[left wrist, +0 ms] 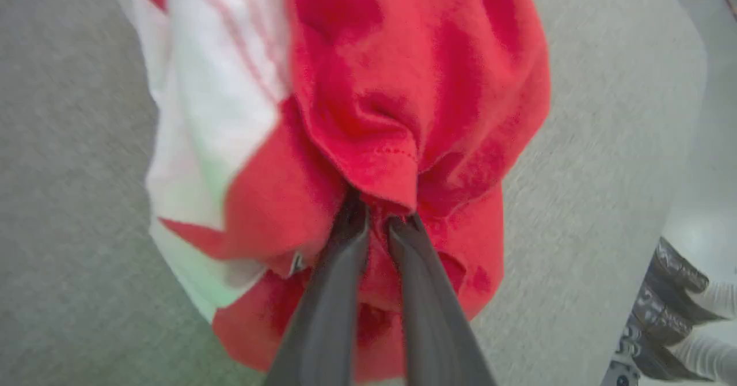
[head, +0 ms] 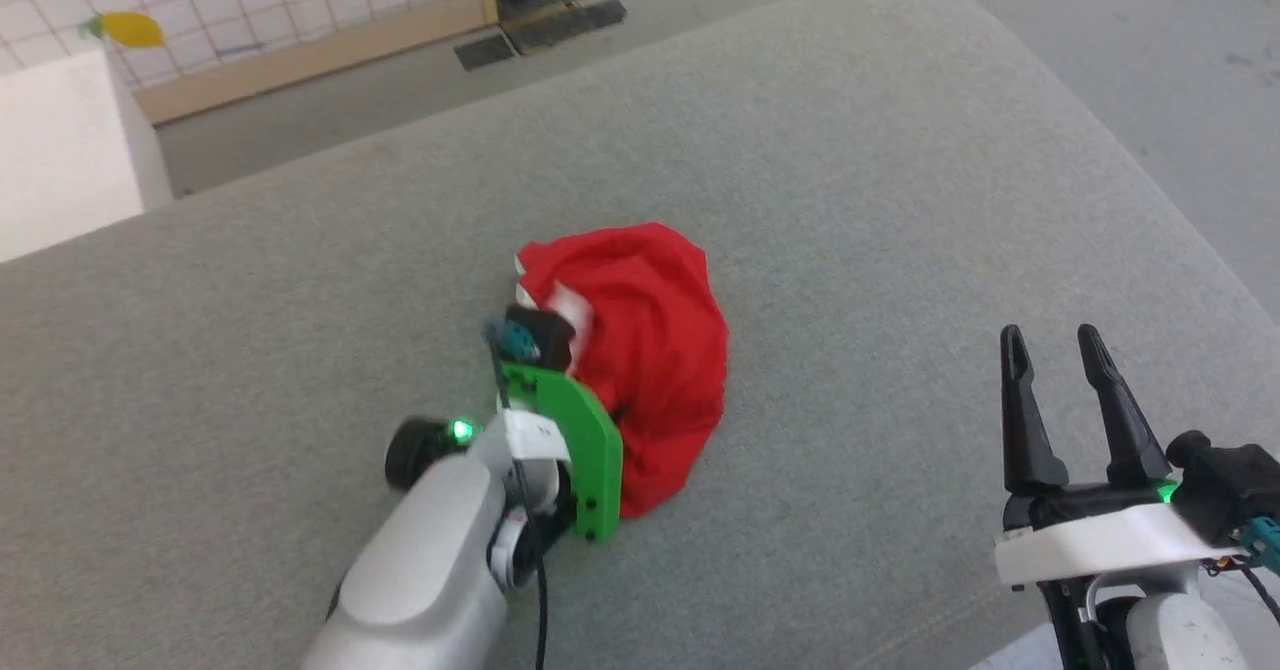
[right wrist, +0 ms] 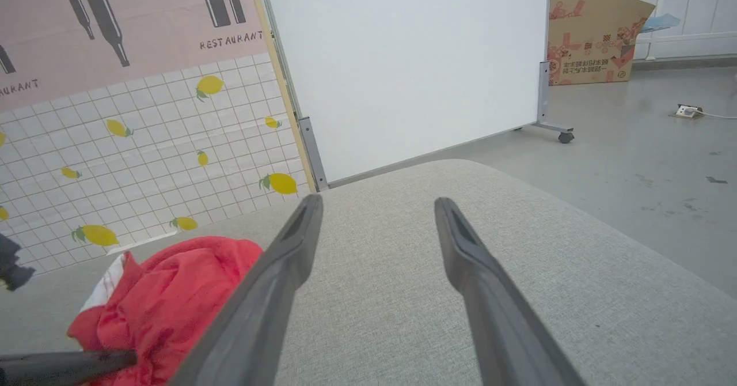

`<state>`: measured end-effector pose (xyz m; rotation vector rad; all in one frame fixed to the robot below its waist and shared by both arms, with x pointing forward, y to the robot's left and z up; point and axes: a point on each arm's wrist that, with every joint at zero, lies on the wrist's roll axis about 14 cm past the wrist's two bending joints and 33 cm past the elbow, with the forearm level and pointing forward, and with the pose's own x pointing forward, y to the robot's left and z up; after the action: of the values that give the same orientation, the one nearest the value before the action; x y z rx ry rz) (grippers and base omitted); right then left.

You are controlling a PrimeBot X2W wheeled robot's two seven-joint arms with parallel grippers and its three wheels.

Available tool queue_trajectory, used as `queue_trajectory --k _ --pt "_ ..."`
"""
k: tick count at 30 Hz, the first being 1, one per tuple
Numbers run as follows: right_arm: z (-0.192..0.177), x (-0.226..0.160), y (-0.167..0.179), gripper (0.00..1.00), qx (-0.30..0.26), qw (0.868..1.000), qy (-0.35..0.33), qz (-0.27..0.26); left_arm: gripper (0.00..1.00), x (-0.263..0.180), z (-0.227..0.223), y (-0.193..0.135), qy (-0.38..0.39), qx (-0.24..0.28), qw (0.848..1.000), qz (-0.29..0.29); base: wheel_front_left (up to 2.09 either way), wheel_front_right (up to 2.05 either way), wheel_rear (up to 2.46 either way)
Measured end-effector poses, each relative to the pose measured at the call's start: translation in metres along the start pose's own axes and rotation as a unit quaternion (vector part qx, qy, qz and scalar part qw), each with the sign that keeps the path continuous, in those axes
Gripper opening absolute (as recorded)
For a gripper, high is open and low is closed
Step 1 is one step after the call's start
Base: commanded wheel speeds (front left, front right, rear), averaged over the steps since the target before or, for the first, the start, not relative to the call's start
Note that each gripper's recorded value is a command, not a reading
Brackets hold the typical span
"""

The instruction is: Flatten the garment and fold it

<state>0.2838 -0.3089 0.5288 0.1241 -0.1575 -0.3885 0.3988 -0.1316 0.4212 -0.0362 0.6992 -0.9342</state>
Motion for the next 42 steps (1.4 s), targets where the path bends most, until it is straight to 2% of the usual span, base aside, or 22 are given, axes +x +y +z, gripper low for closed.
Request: queue_trajectory --k 2,6,7,8,9,13,15,17,20,25,27,31,35,36,42 --pt "-0.003 0.001 -0.003 1.0 -0.005 1.0 0.006 -0.006 0.0 0.006 -0.034 0.001 0.068 -0.006 0.998 0.0 0.0 0.0 0.0" --pt "-0.01 0.003 -0.006 1.0 -0.009 1.0 0.018 -0.012 0.0 0.012 -0.048 0.002 0.126 -0.008 0.992 -0.009 0.0 0.0 0.0" --pt "-0.011 0.004 -0.005 1.0 -0.009 1.0 0.021 -0.012 0.65 0.012 -0.048 0.003 0.129 -0.011 0.992 -0.009 0.0 0.0 0.0" --pt "-0.013 0.005 -0.005 1.0 -0.009 1.0 0.023 -0.011 0.94 0.012 -0.048 0.004 0.128 -0.014 0.992 -0.007 0.0 0.0 0.0" --pt "-0.014 0.006 -0.004 1.0 -0.008 1.0 0.024 -0.01 1.0 0.012 -0.047 0.004 0.126 -0.015 0.992 -0.008 0.0 0.0 0.0" --pt "-0.017 0.012 0.003 1.0 -0.005 1.0 0.026 0.0 1.0 0.009 -0.031 0.003 0.059 -0.037 0.998 -0.002 0.0 0.0 0.0" --pt "-0.017 0.016 0.008 1.0 -0.003 1.0 0.025 0.007 1.0 0.003 -0.009 0.018 -0.011 -0.049 0.998 0.026 0.0 0.0 0.0" --pt "-0.017 0.019 0.012 1.0 -0.004 1.0 0.022 0.015 1.0 -0.009 0.02 0.04 -0.097 -0.057 0.992 0.059 0.0 0.0 0.0" --pt "-0.017 0.026 0.021 1.0 -0.005 0.999 0.018 0.029 1.0 -0.039 0.061 0.064 -0.229 -0.05 0.967 0.097 0.0 0.0 0.0" --pt "-0.016 0.036 0.039 1.0 -0.004 0.998 0.01 0.057 1.0 -0.091 0.096 0.084 -0.373 -0.025 0.918 0.131 0.0 0.0 0.0" --pt "-0.015 0.041 0.047 1.0 -0.004 0.998 0.005 0.069 1.0 -0.111 0.096 0.094 -0.398 -0.023 0.905 0.152 0.0 0.0 0.0" --pt "-0.014 0.047 0.066 1.0 -0.002 0.995 -0.001 0.095 1.0 -0.147 0.088 0.111 -0.418 -0.024 0.887 0.194 0.0 0.0 0.0" --pt "-0.014 0.052 0.089 1.0 -0.002 0.992 -0.005 0.128 1.0 -0.195 0.082 0.128 -0.447 -0.013 0.859 0.25 0.0 0.0 0.0" --pt "-0.015 0.053 0.105 1.0 -0.003 0.989 -0.005 0.15 1.0 -0.226 0.064 0.141 -0.449 -0.015 0.843 0.296 0.0 0.0 0.0" --pt "-0.02 0.051 0.129 1.0 -0.006 0.982 -0.002 0.186 1.0 -0.271 0.03 0.148 -0.443 -0.01 0.821 0.36 0.0 0.0 0.0"
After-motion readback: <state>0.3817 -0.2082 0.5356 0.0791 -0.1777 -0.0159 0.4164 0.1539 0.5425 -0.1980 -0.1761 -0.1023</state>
